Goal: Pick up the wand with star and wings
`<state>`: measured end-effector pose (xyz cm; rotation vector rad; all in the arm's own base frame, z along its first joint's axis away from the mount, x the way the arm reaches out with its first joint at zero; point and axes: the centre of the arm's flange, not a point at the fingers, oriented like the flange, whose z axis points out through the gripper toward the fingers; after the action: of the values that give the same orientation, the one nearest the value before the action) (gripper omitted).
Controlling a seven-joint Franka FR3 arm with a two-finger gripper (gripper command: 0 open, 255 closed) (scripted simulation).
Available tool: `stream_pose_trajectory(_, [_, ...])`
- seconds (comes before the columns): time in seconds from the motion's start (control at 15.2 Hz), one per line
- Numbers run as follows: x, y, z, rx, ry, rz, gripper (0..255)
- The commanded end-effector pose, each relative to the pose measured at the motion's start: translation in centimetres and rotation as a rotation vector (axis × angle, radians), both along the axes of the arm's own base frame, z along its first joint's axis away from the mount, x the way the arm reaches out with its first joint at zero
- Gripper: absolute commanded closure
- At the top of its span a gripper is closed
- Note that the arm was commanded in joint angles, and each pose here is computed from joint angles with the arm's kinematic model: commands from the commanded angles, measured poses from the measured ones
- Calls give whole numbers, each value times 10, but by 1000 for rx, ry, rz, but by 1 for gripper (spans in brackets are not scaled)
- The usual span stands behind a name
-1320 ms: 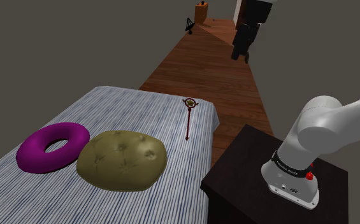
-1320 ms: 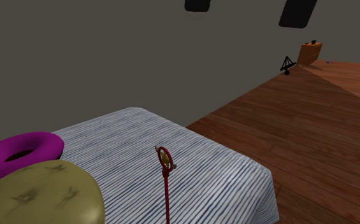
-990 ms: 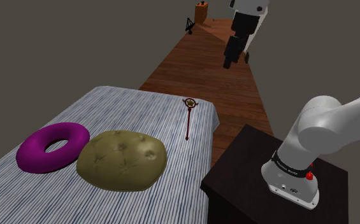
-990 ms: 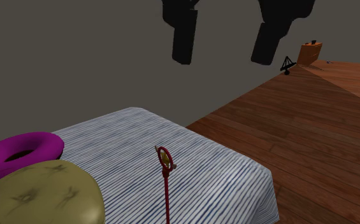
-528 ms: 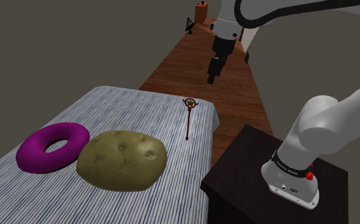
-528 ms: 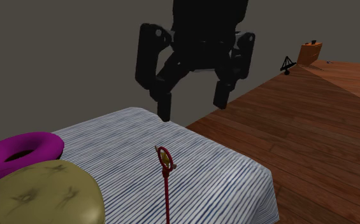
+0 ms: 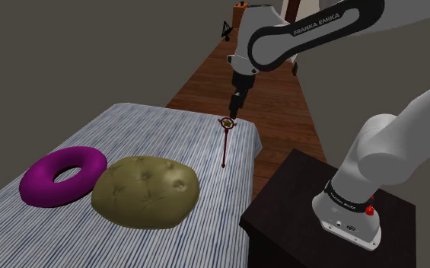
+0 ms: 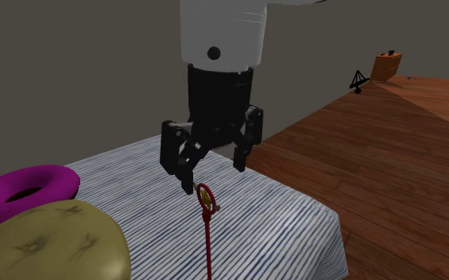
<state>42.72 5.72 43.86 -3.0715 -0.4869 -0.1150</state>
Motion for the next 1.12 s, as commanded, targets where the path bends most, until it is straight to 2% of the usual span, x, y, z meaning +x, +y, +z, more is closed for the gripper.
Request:
stream_pose_trajectory(0.0, [11, 3, -17, -6, -2, 22, 0])
stream_pose_trajectory(0.59, [11, 3, -57, -6, -2, 22, 0])
stream_pose_trajectory(0.66, [11, 2, -57, -6, -2, 22, 255])
stream_pose_trajectory(1.06, [11, 2, -56, -6, -2, 22, 255])
